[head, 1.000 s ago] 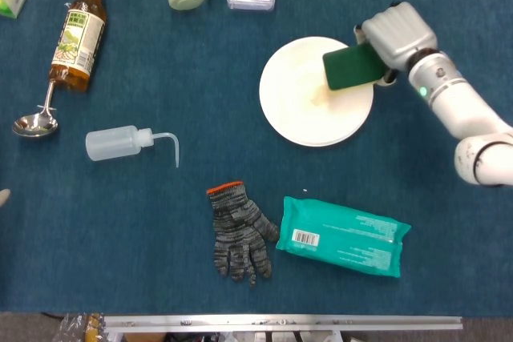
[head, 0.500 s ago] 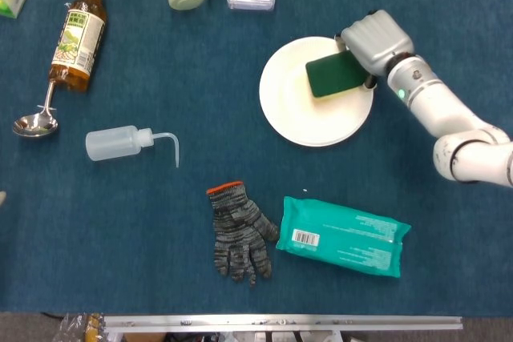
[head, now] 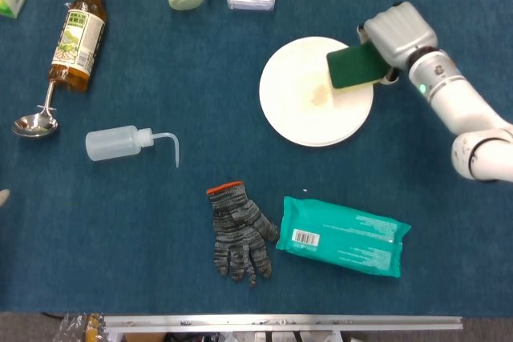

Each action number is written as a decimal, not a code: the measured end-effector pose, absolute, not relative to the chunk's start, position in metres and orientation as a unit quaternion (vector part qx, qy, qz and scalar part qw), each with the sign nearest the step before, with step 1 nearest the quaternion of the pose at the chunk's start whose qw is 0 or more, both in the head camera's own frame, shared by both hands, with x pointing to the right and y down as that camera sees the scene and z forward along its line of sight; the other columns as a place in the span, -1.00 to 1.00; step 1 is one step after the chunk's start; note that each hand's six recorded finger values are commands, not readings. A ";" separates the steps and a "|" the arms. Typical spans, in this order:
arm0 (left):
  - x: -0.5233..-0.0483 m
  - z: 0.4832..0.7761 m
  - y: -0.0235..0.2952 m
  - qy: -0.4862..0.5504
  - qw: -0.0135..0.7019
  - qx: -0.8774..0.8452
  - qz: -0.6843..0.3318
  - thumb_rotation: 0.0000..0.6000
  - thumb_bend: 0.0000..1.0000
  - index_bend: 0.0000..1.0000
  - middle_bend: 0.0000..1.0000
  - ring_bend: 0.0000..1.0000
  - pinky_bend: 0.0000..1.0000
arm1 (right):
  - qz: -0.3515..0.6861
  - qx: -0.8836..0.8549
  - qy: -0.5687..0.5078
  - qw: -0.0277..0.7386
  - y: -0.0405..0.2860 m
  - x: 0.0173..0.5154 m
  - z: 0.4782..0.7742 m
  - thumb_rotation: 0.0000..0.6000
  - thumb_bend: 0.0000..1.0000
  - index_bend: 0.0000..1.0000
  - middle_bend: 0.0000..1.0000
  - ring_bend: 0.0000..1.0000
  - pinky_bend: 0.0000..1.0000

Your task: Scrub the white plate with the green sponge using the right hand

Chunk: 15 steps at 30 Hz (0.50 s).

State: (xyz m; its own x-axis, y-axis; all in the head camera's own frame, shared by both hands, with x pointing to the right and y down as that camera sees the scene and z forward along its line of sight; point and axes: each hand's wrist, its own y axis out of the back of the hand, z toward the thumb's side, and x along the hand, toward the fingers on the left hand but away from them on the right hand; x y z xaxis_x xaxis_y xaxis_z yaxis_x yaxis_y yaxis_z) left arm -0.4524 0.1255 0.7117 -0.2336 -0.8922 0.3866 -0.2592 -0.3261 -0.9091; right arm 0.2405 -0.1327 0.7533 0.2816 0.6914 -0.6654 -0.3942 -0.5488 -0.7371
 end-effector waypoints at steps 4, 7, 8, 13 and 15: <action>-0.451 0.713 0.125 0.515 0.267 -0.560 -0.592 1.00 -1.00 -0.91 -1.00 -1.00 -0.91 | 0.578 -0.663 -0.116 0.462 -0.131 0.230 0.751 1.00 -0.83 -0.13 0.26 0.02 -0.49; -0.453 0.712 0.127 0.516 0.266 -0.559 -0.592 1.00 -1.00 -0.91 -1.00 -1.00 -0.91 | 0.568 -0.671 -0.109 0.463 -0.126 0.218 0.754 1.00 -0.83 -0.13 0.26 0.02 -0.49; -0.453 0.712 0.127 0.516 0.265 -0.559 -0.592 1.00 -1.00 -0.91 -1.00 -1.00 -0.91 | 0.565 -0.674 -0.106 0.463 -0.124 0.213 0.756 1.00 -0.83 -0.13 0.26 0.02 -0.49; -0.457 0.712 0.130 0.519 0.261 -0.556 -0.594 1.00 -1.00 -0.91 -1.00 -1.00 -0.91 | 0.564 -0.677 -0.093 0.463 -0.120 0.206 0.766 1.00 -0.83 -0.13 0.26 0.02 -0.49; -0.459 0.712 0.131 0.521 0.260 -0.554 -0.595 1.00 -1.00 -0.91 -1.00 -1.00 -0.91 | 0.569 -0.674 -0.087 0.463 -0.120 0.209 0.770 1.00 -0.83 -0.13 0.26 0.02 -0.49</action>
State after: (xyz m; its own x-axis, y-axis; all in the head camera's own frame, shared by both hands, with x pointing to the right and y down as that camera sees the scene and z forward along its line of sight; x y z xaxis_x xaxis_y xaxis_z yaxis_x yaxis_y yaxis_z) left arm -0.4587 0.1313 0.7119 -0.2501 -0.8867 0.3889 -0.2684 -0.3225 -0.9077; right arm 0.2089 -0.1199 0.7702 0.3368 0.6445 -0.6864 -0.4108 -0.5554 -0.7230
